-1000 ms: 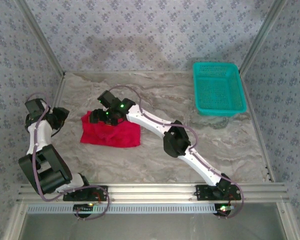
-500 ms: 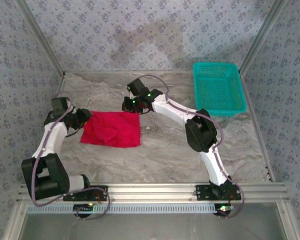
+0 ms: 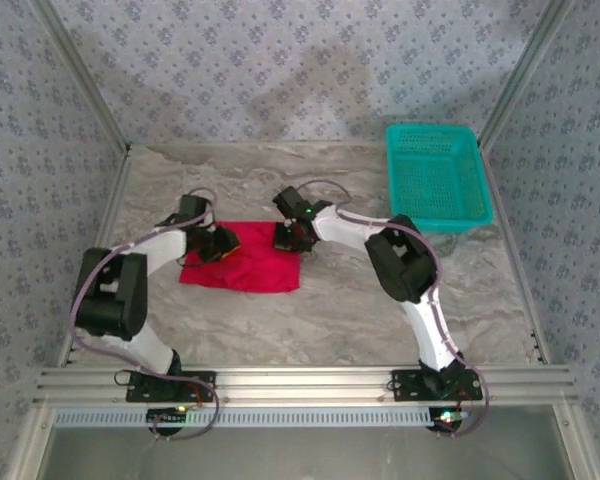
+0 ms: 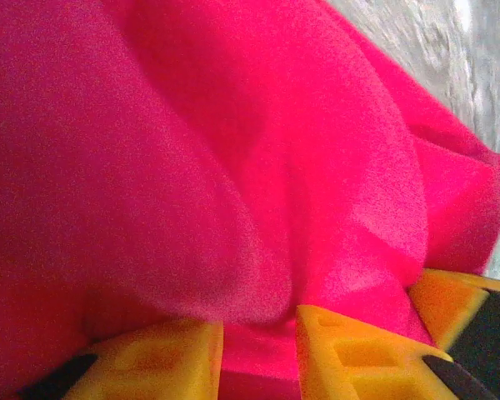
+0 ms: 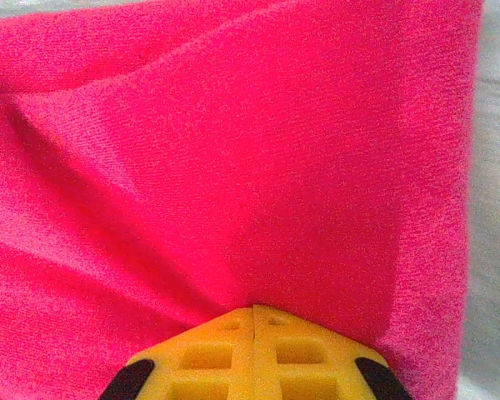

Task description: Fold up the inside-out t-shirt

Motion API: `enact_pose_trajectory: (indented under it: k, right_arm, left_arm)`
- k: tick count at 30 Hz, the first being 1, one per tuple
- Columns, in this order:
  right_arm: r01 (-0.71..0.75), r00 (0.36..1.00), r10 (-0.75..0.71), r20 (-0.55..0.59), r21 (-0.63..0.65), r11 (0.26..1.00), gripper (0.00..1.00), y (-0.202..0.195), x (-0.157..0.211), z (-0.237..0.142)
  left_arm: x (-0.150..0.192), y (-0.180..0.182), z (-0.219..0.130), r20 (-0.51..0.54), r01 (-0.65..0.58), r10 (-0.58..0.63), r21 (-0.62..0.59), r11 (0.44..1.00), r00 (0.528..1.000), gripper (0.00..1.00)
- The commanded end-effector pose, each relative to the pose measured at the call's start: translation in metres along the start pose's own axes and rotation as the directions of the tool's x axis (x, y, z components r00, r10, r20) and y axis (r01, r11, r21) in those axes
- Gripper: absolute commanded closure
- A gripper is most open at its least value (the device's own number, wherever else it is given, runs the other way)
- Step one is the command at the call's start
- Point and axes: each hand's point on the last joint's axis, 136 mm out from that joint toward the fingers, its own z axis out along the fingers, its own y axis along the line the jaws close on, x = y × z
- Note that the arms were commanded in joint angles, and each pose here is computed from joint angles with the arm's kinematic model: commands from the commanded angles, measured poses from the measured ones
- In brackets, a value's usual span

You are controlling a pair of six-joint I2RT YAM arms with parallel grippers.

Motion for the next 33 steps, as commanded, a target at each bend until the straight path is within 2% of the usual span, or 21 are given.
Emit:
enact_pose_trajectory:
  k: [1,4,6,9,12,16,19,22,26,29,33]
  right_arm:
    - [-0.103,0.993,0.117,-0.015,0.374,0.922,0.96,-0.116,0.032,-0.025]
    - [-0.168,0.986,0.158,0.058,0.370,0.914,0.94,-0.137,0.032,-0.055]
    - [-0.208,0.978,0.191,0.081,0.335,0.919,0.94,-0.140,0.030,-0.066]
    - [-0.235,0.972,0.219,0.089,0.301,0.924,0.94,-0.143,0.033,-0.072]
    - [-0.270,0.963,0.252,0.100,0.276,0.923,0.94,-0.146,0.032,-0.076]
    - [-0.292,0.956,0.271,0.113,0.262,0.920,0.94,-0.155,0.029,-0.079]
    - [-0.287,0.958,0.267,0.109,0.266,0.920,0.94,-0.158,0.029,-0.079]
    - [-0.288,0.957,0.270,0.103,0.274,0.917,0.95,-0.162,0.034,-0.078]
    - [-0.286,0.958,0.271,0.091,0.298,0.911,0.95,-0.172,0.045,-0.076]
    - [-0.279,0.960,0.268,0.079,0.310,0.909,0.95,-0.177,0.050,-0.073]
    - [-0.250,0.968,0.240,0.071,0.313,0.916,0.96,-0.172,0.052,-0.074]
  left_arm:
    - [-0.020,-0.056,-0.013,0.080,-0.113,0.110,0.036,0.993,0.991,0.72]
    - [-0.016,-0.094,-0.029,0.113,-0.210,0.208,0.011,0.978,0.972,0.71]
    - [-0.001,-0.127,-0.035,0.120,-0.264,0.257,0.046,0.963,0.959,0.71]
    - [0.040,-0.171,-0.026,0.107,-0.296,0.282,0.159,0.942,0.954,0.71]
    - [0.088,-0.197,-0.004,0.062,-0.281,0.275,0.277,0.919,0.959,0.72]
    - [0.127,-0.199,0.031,-0.007,-0.249,0.264,0.317,0.915,0.964,0.73]
    - [0.135,-0.188,0.055,-0.042,-0.235,0.257,0.288,0.928,0.965,0.74]
    - [0.119,-0.162,0.065,-0.023,-0.227,0.237,0.208,0.951,0.971,0.75]
    - [0.069,-0.117,0.062,0.000,-0.186,0.187,0.109,0.977,0.982,0.75]
    - [0.020,-0.087,0.040,0.050,-0.157,0.155,0.041,0.987,0.987,0.75]
    - [-0.041,-0.072,-0.005,0.144,-0.133,0.130,0.015,0.991,0.981,0.75]
